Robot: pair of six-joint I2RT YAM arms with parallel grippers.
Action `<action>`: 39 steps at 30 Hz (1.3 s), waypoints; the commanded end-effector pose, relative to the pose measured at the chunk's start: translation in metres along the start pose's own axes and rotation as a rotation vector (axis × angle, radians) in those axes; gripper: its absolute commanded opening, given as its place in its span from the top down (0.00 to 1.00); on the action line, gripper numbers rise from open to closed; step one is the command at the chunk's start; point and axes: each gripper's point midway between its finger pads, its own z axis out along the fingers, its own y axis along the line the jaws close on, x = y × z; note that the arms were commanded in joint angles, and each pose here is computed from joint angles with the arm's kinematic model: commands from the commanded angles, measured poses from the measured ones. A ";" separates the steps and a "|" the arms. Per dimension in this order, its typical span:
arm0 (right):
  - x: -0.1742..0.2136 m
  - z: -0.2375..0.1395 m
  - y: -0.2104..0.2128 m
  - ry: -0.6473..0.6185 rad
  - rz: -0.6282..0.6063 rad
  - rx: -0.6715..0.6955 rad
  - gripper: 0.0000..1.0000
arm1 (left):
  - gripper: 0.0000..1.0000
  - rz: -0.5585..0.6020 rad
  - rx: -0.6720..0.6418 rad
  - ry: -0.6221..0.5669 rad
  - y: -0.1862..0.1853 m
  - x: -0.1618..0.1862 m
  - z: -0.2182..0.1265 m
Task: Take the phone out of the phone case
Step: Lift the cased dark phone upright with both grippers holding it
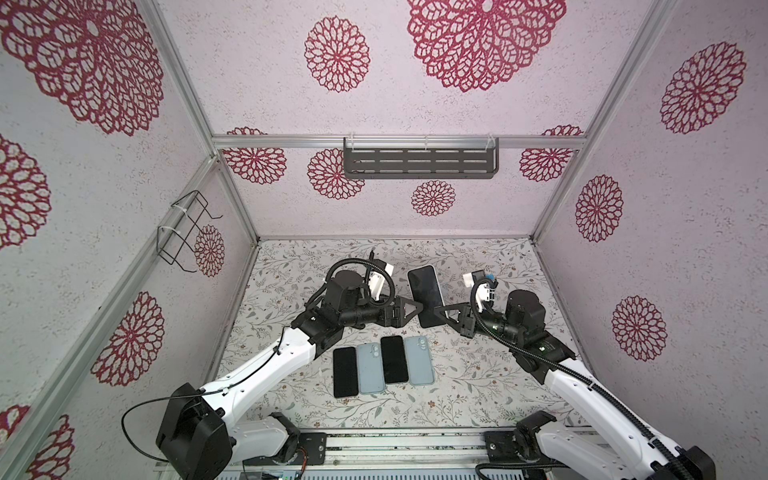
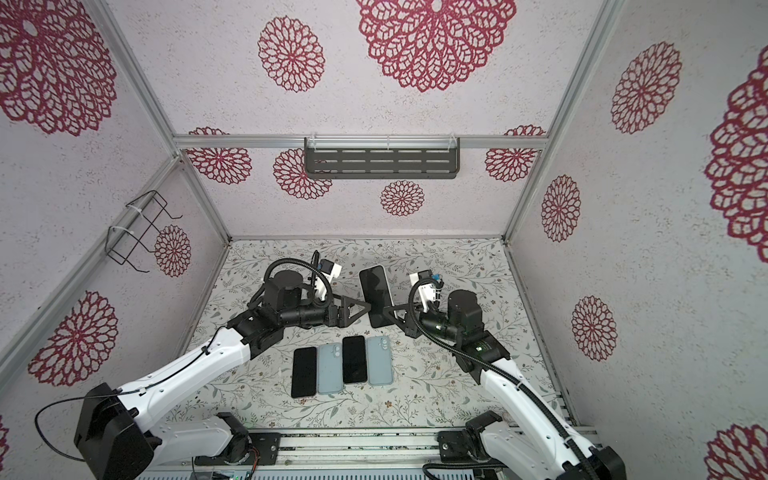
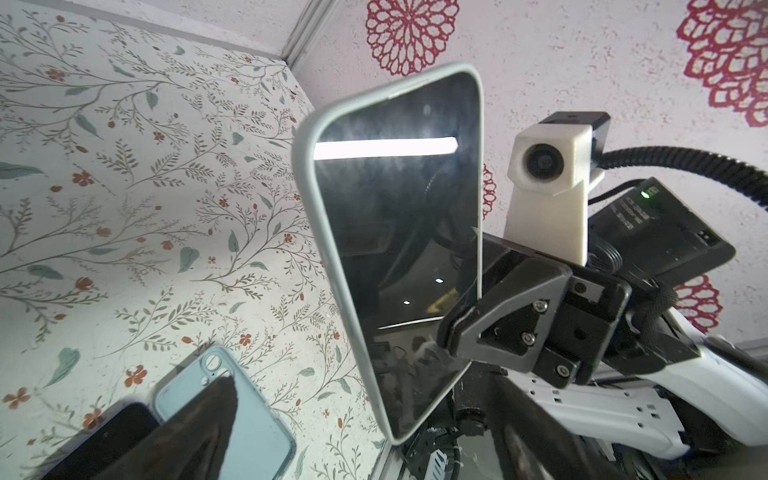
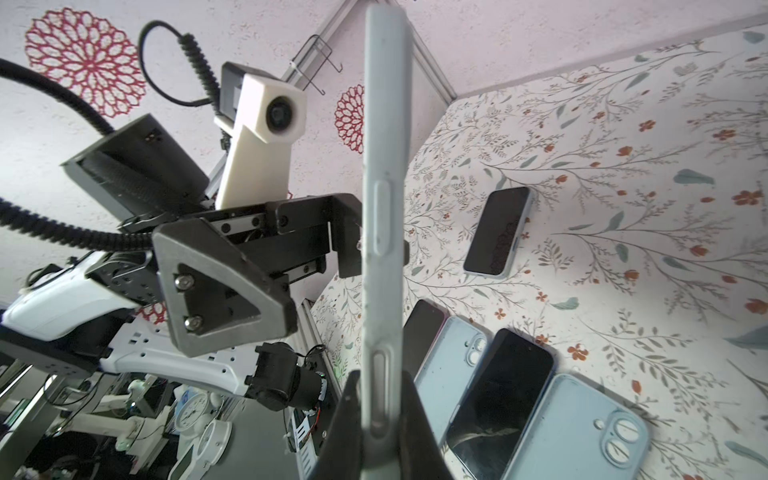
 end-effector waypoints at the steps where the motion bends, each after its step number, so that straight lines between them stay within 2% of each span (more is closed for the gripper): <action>1: -0.020 -0.008 0.040 -0.061 -0.134 -0.154 1.00 | 0.02 0.082 0.086 -0.007 -0.021 -0.006 -0.003; 4: -0.020 -0.008 0.046 -0.066 -0.137 -0.196 1.00 | 0.01 0.089 0.104 0.006 -0.022 -0.002 -0.003; 14: -0.017 -0.011 0.057 -0.077 -0.140 -0.274 1.00 | 0.31 0.097 0.184 -0.022 -0.030 -0.002 -0.016; 20: -0.015 -0.011 0.057 -0.070 -0.142 -0.283 1.00 | 0.40 0.108 0.223 -0.012 -0.038 -0.001 -0.018; 26: -0.010 -0.010 0.055 -0.055 -0.137 -0.294 1.00 | 0.55 0.116 0.238 -0.009 -0.041 0.000 -0.019; 30: -0.006 -0.009 0.053 -0.044 -0.138 -0.299 1.00 | 0.60 0.117 0.239 -0.007 -0.042 0.000 -0.020; 36: -0.001 -0.008 0.049 -0.039 -0.131 -0.297 1.00 | 0.60 0.128 0.240 -0.013 -0.046 -0.003 -0.023; 39: 0.000 -0.008 0.047 -0.038 -0.129 -0.295 1.00 | 0.65 0.130 0.245 -0.012 -0.047 -0.003 -0.025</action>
